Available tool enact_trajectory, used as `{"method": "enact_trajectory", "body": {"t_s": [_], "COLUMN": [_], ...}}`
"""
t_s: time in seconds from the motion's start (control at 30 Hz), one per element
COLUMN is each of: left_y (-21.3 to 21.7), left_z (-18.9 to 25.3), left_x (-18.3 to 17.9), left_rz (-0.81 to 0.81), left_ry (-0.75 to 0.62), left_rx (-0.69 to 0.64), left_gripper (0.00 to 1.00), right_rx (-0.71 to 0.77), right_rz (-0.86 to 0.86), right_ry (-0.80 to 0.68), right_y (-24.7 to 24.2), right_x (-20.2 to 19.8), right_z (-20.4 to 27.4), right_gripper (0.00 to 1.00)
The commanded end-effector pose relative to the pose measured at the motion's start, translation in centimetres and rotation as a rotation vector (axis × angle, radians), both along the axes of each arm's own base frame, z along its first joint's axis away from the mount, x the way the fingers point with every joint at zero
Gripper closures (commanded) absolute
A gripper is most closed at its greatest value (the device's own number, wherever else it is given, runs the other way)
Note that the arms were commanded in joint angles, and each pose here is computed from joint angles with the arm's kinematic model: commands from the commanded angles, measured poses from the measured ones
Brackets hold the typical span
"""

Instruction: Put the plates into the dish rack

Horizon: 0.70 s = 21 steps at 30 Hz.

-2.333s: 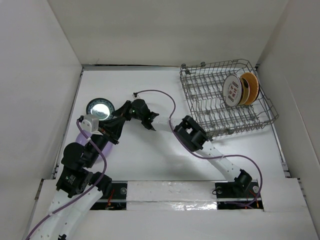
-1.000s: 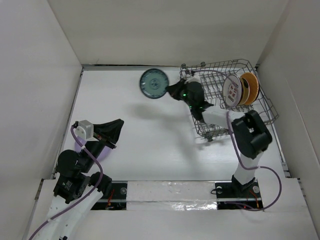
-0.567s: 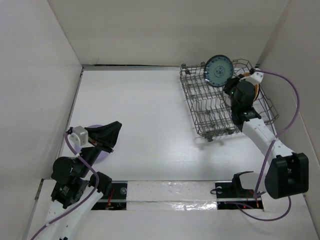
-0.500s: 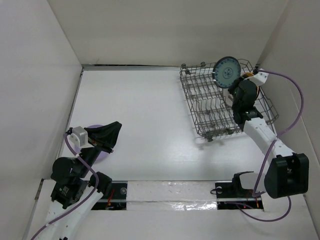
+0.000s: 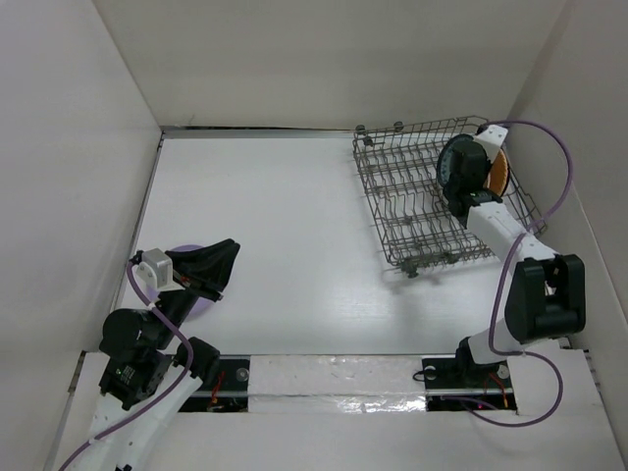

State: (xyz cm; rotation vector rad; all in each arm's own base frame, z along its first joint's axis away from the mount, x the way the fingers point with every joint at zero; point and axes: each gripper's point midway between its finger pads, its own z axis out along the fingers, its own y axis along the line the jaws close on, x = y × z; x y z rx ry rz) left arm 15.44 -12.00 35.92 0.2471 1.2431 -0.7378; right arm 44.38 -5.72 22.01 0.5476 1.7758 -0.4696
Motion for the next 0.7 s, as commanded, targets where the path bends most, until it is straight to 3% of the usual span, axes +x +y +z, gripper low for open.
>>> {"method": "enact_trajectory", "body": {"t_s": [0.0, 0.67], "left_y": [0.2, -0.3], "left_z": [1.5, 1.1], "left_x": [-0.7, -0.2], "left_rz": [-0.008, -0.022], "left_ry": [-0.058, -0.037], "left_rx": [-0.034, -0.02], "left_gripper": [0.85, 0.84], "right_rx": [-0.083, -0.212], "right_rz": [-0.078, -0.131], "right_ry": [0.01, 0.157], "right_y": [-1.1, 1.3], "right_x": [0.4, -1.3], "right_z": [1.1, -5.2], "right_gripper": [1.0, 1.0]}}
